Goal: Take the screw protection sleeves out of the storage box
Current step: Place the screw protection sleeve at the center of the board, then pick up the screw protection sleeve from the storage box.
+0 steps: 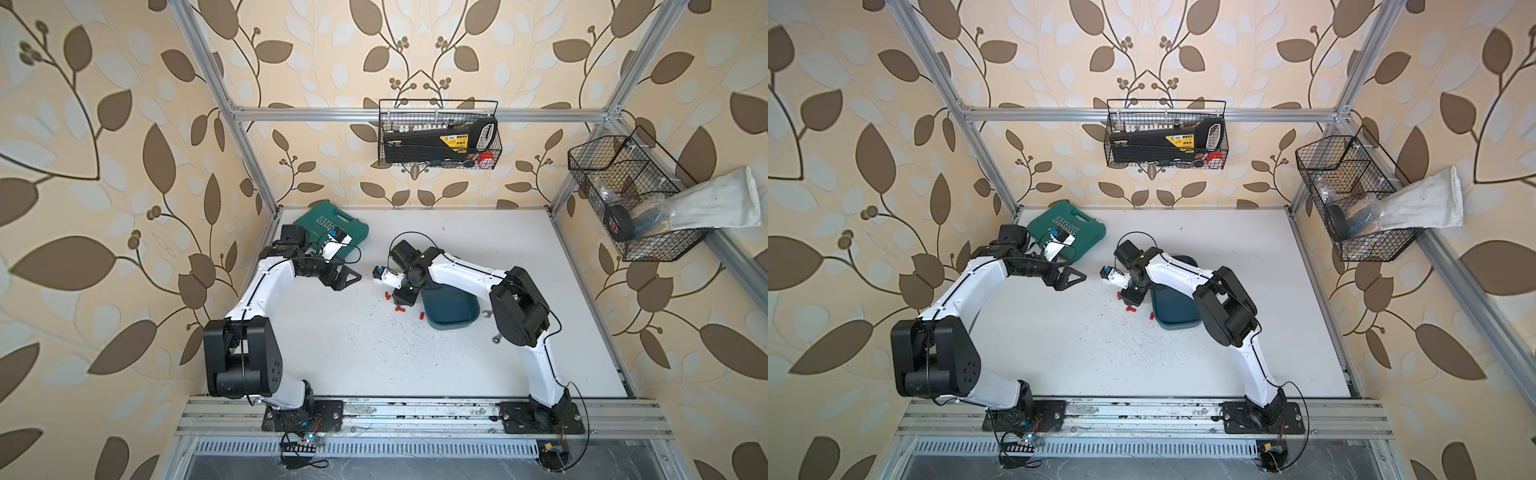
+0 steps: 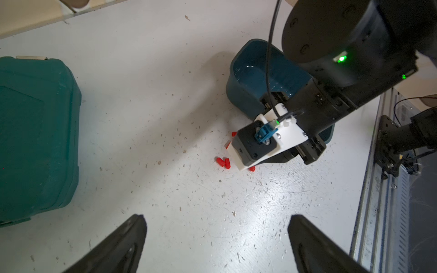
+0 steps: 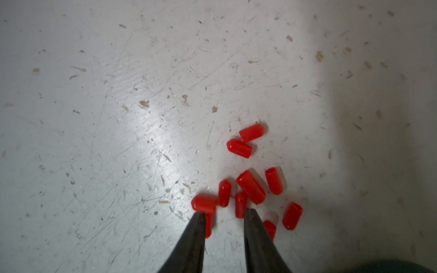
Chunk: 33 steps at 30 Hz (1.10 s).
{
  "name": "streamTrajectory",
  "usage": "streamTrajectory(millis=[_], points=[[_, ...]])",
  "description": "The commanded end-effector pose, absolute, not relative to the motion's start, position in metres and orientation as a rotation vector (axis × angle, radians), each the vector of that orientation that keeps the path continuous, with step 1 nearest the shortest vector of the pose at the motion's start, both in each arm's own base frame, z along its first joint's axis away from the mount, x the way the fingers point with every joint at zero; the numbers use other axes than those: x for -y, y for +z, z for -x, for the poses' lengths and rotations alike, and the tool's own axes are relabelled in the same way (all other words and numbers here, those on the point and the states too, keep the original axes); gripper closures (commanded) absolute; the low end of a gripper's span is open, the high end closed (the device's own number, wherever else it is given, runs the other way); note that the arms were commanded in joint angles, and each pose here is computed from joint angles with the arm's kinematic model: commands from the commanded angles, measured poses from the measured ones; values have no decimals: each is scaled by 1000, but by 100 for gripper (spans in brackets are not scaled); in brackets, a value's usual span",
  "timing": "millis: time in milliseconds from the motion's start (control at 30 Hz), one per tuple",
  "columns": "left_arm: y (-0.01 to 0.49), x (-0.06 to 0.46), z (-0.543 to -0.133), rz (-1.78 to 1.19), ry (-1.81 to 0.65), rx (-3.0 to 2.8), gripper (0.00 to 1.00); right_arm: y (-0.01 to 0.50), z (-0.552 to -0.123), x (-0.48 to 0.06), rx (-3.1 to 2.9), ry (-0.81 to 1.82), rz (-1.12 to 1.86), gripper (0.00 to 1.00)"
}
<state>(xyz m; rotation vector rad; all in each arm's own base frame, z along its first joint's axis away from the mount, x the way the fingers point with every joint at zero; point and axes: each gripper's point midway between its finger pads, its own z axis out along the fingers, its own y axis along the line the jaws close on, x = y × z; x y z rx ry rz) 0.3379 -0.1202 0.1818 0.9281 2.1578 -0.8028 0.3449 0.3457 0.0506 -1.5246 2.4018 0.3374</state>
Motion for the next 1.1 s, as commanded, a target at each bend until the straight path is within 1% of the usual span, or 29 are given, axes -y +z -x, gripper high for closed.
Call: streamTrajectory(millis=[0,100,200,367,500,633,867,1067], points=[[199,132,-337,-926,-920,-2083,1,107,-342,-337,-2306,459,1499,65],[201,139,-335,-935,-982,-2035,2,132,-337,-318,-2244,508,1494,62],[202,151,-330,-993,-1004,-1974,2,144,-340,-288,-2185,492,1482,61],[195,179,-317,-1177,-1002,-1887,2,144,-359,-242,-2082,395,1508,60],[185,204,-305,-1305,-1017,-1843,3,127,-381,-223,-2032,338,1573,60],[181,215,-299,-1325,-1047,-1831,3,100,-398,-222,-1961,288,1681,59],[178,211,-294,-1342,-998,-1843,2,73,-426,-232,-1846,207,1778,58],[177,209,-290,-1353,-988,-1841,2,52,-434,-246,-1809,160,1854,58]])
